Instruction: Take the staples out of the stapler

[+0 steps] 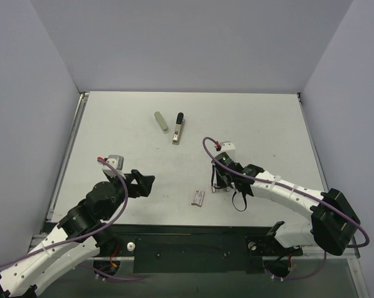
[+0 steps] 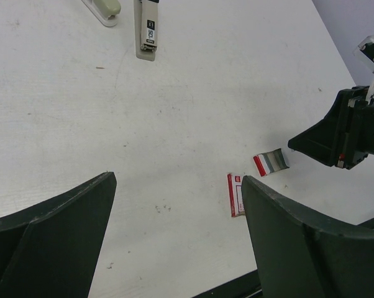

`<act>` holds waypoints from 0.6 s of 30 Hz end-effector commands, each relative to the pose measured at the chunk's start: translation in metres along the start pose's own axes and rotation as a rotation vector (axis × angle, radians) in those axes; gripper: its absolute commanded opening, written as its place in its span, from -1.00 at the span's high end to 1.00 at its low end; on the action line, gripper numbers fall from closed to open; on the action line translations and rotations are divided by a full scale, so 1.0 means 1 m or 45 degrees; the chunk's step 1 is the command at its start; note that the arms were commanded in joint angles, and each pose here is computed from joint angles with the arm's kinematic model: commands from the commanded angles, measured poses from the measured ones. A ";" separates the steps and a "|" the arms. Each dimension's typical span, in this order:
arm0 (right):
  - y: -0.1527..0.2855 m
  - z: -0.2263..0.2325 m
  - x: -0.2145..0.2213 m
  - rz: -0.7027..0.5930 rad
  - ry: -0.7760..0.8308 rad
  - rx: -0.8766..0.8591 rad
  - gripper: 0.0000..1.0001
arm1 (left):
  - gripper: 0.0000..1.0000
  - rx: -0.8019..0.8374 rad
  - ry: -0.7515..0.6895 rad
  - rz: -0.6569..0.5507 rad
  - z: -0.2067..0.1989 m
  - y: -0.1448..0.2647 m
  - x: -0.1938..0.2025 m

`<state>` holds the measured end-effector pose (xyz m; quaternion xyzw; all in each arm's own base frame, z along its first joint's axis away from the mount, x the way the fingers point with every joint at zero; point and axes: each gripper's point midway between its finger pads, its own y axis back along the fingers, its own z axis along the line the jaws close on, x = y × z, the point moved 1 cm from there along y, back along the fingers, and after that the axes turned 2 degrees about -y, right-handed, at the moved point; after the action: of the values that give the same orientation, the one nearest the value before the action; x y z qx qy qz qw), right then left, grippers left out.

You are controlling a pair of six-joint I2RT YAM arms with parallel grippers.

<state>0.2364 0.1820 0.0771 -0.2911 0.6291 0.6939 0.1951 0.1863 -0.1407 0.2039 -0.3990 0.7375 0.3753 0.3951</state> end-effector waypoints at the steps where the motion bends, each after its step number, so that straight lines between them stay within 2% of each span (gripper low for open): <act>1: -0.001 -0.015 0.010 0.019 -0.071 0.076 0.85 | -0.86 0.056 0.043 -0.079 -0.016 0.003 -0.026; 18: -0.020 -0.018 0.033 0.111 -0.098 0.136 0.85 | -0.86 0.067 0.042 -0.066 -0.019 -0.001 -0.024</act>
<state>0.2266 0.1716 0.0463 -0.2387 0.6569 0.6890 0.1917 0.1880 -0.1444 0.2004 -0.3903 0.7393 0.3825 0.3934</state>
